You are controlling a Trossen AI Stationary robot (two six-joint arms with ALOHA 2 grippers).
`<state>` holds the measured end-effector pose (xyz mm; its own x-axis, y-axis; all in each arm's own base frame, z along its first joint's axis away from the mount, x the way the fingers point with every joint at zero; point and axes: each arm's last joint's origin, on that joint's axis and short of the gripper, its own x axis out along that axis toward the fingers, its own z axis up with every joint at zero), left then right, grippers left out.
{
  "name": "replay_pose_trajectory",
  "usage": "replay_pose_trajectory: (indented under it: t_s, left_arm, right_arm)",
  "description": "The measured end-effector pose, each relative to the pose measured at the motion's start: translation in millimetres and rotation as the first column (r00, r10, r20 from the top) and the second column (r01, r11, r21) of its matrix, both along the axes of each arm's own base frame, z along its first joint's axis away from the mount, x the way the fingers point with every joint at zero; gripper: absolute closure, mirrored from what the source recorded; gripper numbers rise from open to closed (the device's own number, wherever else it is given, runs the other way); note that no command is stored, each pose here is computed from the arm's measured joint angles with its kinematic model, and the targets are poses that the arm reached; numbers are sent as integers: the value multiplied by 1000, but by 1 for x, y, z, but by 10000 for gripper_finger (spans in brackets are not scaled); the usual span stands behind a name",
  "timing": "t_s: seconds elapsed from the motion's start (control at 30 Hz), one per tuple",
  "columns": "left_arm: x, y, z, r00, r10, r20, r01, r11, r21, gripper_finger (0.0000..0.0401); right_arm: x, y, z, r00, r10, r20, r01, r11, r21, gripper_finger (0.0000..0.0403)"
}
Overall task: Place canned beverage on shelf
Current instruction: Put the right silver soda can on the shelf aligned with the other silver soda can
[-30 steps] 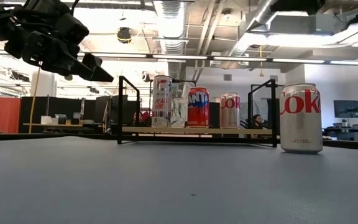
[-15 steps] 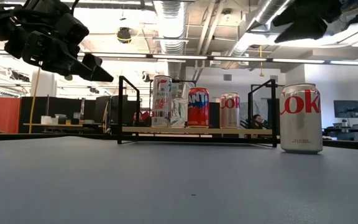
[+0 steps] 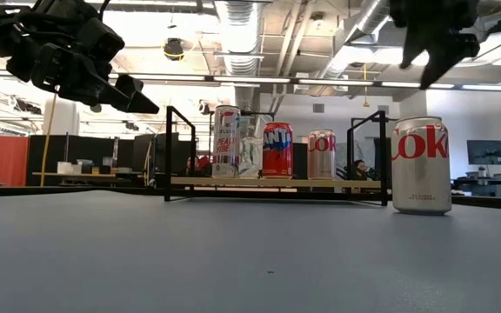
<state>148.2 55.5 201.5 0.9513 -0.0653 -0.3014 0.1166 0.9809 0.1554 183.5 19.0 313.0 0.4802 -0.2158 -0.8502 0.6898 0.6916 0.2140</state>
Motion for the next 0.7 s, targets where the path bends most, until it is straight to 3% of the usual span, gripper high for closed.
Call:
replay_pose_trajectory:
  t_s: [0.17, 0.43, 0.7]
  left_arm:
    - [0, 0, 0, 1000, 0, -2, 0, 1000, 0, 37]
    - [0, 0, -1, 1000, 0, -8, 0, 1000, -3, 37]
    - [0, 0, -1, 1000, 0, -10, 0, 1000, -4, 37]
  right_arm:
    - [19, -10, -7, 974, 0, -227, 26, 993, 112, 82]
    - [50, -23, -26, 937, 96, -335, -18, 973, 230, 82]
    - [58, -31, -40, 904, 102, -415, 1, 971, 239, 82]
